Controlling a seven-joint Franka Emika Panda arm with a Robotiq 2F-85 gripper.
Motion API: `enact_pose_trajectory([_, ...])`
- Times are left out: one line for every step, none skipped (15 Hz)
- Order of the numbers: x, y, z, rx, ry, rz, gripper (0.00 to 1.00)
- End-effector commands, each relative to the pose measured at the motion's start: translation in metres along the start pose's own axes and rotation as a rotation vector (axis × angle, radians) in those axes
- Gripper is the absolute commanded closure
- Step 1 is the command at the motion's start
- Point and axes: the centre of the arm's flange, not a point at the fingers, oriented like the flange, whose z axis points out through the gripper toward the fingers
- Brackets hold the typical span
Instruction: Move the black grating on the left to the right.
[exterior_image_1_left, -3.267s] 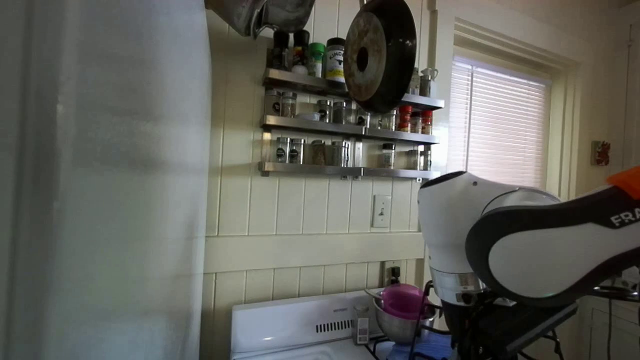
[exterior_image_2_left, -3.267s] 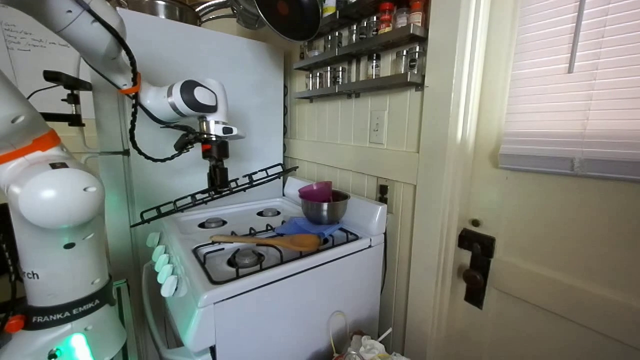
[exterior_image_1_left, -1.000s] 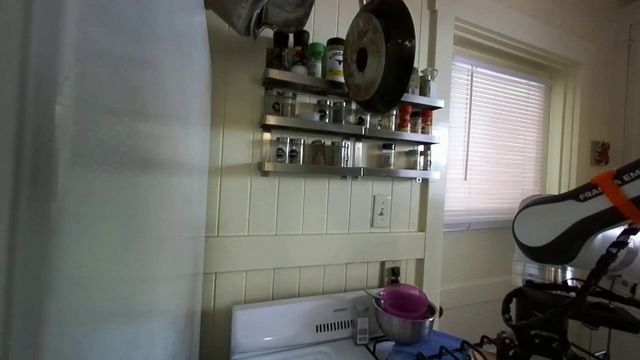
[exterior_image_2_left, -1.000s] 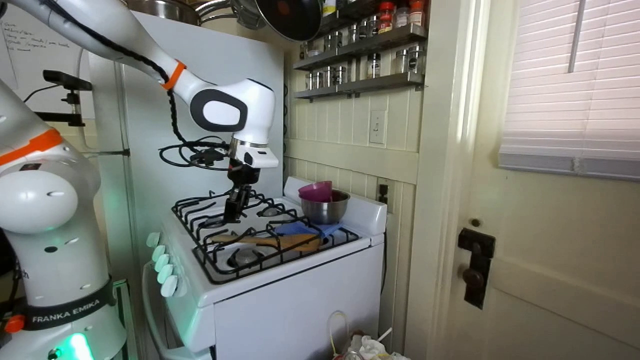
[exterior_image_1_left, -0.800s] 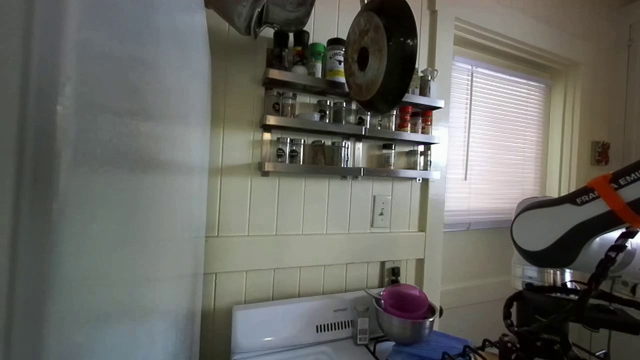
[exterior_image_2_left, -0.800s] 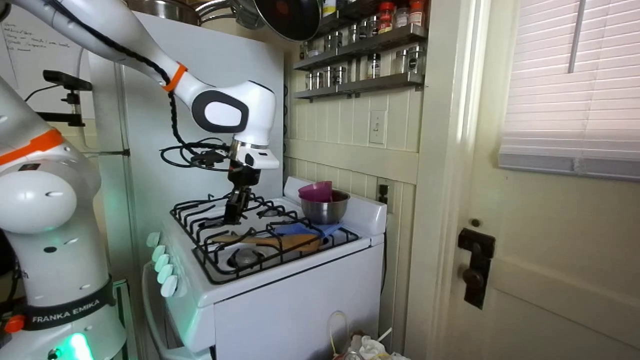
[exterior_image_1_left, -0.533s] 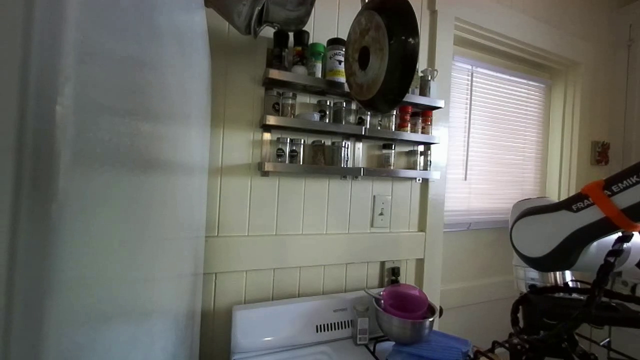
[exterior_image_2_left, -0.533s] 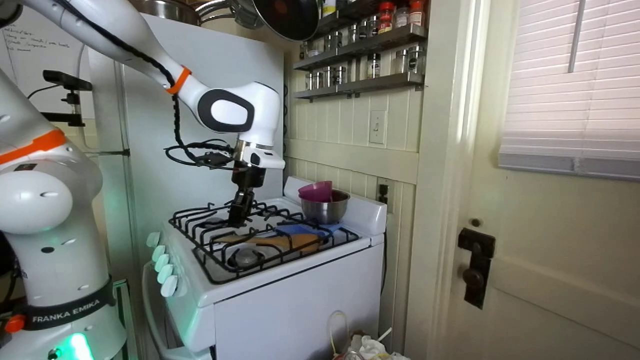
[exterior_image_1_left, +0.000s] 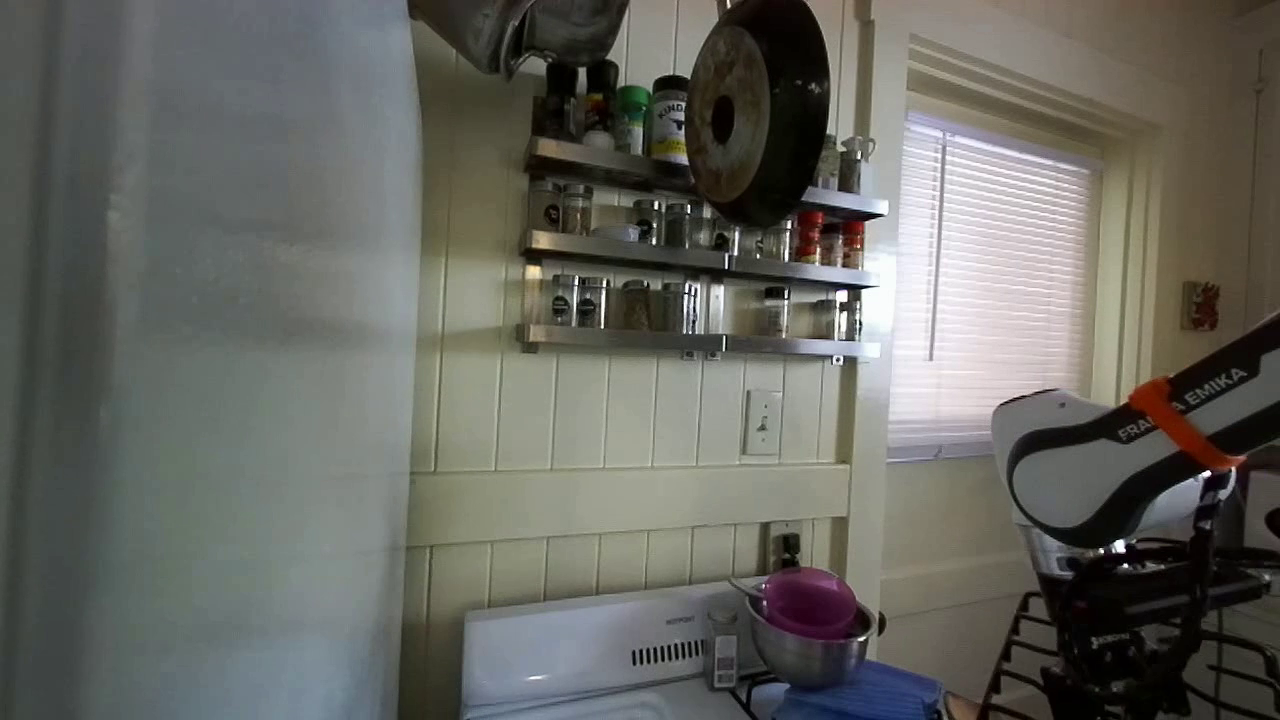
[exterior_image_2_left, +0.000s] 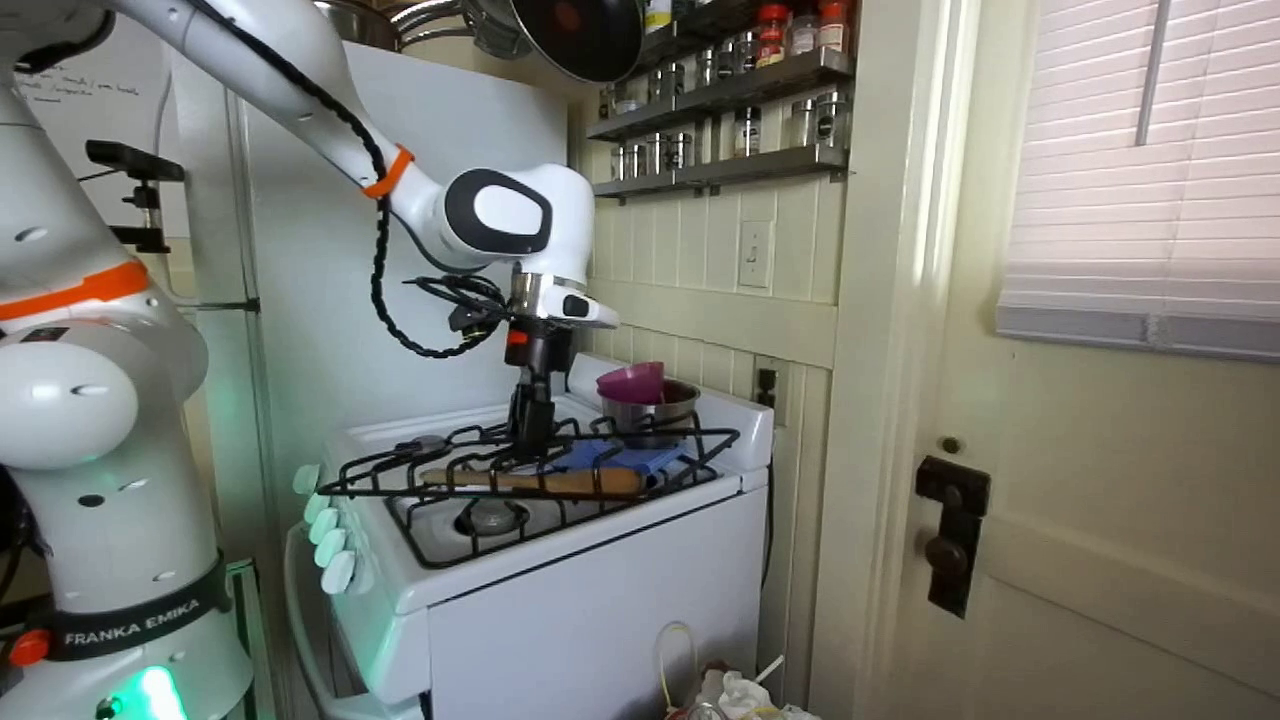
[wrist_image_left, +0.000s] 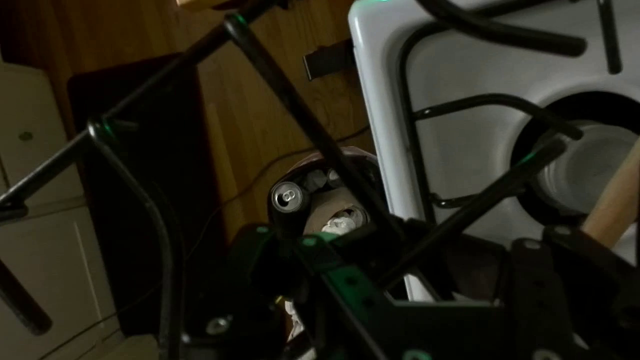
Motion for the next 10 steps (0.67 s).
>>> enact_pose_trajectory([0.012,0.004,-0.014,-0.013,0.064,-0.127,1.0])
enact_pose_trajectory([0.013,0.0,-0.013,0.014,0.089,-0.159,1.0])
enact_pose_trajectory([0.014,-0.003,-0.012,0.038,0.108,-0.192,1.0])
enact_pose_trajectory([0.015,-0.007,-0.011,0.07,0.127,-0.233,1.0])
enact_pose_trajectory([0.016,-0.011,-0.01,0.1,0.141,-0.265,1.0])
enact_pose_trajectory([0.017,-0.016,-0.009,0.121,0.148,-0.292,1.0])
enact_pose_trajectory([0.018,-0.021,-0.007,0.142,0.151,-0.315,1.0])
enact_pose_trajectory([0.019,-0.026,-0.007,0.162,0.15,-0.328,1.0])
enact_pose_trajectory([0.02,-0.03,-0.006,0.177,0.147,-0.345,1.0])
enact_pose_trajectory([0.021,-0.035,-0.004,0.189,0.143,-0.362,1.0])
